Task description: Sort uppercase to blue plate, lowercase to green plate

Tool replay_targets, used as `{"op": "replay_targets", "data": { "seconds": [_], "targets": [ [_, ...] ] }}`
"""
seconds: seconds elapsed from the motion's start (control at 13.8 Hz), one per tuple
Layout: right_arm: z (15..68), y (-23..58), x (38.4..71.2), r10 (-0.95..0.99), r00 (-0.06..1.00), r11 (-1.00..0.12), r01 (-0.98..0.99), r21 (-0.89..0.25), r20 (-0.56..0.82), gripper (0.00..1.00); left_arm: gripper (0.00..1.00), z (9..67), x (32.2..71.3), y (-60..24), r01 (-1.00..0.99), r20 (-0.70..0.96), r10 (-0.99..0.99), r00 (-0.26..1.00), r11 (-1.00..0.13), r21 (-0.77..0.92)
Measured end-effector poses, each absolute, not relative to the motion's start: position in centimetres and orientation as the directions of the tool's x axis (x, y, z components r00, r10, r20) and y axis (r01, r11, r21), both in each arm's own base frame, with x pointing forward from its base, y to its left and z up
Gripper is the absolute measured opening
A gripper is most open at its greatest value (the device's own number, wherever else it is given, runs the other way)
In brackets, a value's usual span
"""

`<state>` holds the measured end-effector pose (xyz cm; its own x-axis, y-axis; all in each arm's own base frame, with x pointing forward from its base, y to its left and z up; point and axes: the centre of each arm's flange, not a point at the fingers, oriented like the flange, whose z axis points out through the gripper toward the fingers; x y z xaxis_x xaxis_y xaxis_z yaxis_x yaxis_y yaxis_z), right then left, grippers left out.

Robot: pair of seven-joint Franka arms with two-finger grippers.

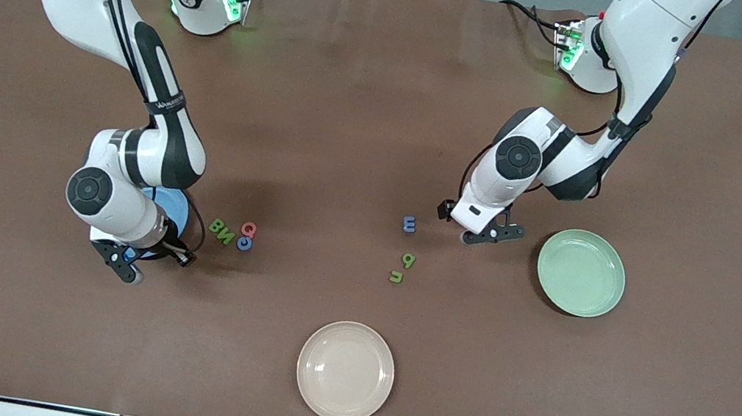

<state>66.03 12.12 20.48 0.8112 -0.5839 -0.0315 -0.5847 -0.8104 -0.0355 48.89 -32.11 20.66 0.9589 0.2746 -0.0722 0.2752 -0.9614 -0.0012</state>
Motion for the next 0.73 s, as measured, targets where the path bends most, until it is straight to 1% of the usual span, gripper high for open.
{"op": "replay_targets", "data": {
  "seconds": [0.07, 0.15, 0.22, 0.29, 0.36, 0.51, 0.73],
  "targets": [
    [20.3, 12.1, 66.0, -0.584, 0.811, -0.811, -0.585, -0.034, -0.033, 0.50, 0.96, 20.4, 48.8, -32.2, 0.284, -0.075, 0.283, 0.956, -0.959, -0.004],
    [20.3, 12.3, 66.0, -0.582, 0.812, -0.812, -0.583, -0.033, -0.034, 0.50, 0.89, 20.1, 48.6, -32.4, 0.288, -0.078, 0.288, 0.954, -0.957, -0.008],
    [20.2, 12.5, 65.9, -0.580, 0.814, -0.813, -0.581, -0.032, -0.035, 0.50, 0.89, 19.8, 48.4, -32.6, 0.291, -0.081, 0.291, 0.953, -0.957, -0.011],
    [20.1, 12.6, 65.9, -0.578, 0.815, -0.815, -0.579, -0.031, -0.036, 0.50, 0.84, 19.6, 48.1, -33.0, 0.292, -0.084, 0.292, 0.953, -0.956, -0.013],
    [20.1, 12.8, 65.8, -0.576, 0.816, -0.816, -0.577, -0.031, -0.036, 0.50, 0.84, 19.3, 47.9, -33.2, 0.291, -0.086, 0.291, 0.953, -0.957, -0.014],
    [19.8, 13.2, 65.6, -0.571, 0.820, -0.820, -0.572, -0.028, -0.039, 0.50, 0.78, 18.7, 47.8, -33.3, 0.290, -0.087, 0.290, 0.953, -0.957, -0.011],
    [18.9, 14.0, 64.8, -0.560, 0.827, -0.827, -0.561, -0.015, -0.051, 0.50, 0.78, 17.9, 47.9, -33.1, 0.282, -0.077, 0.283, 0.956, -0.959, -0.014]
  ]
}}
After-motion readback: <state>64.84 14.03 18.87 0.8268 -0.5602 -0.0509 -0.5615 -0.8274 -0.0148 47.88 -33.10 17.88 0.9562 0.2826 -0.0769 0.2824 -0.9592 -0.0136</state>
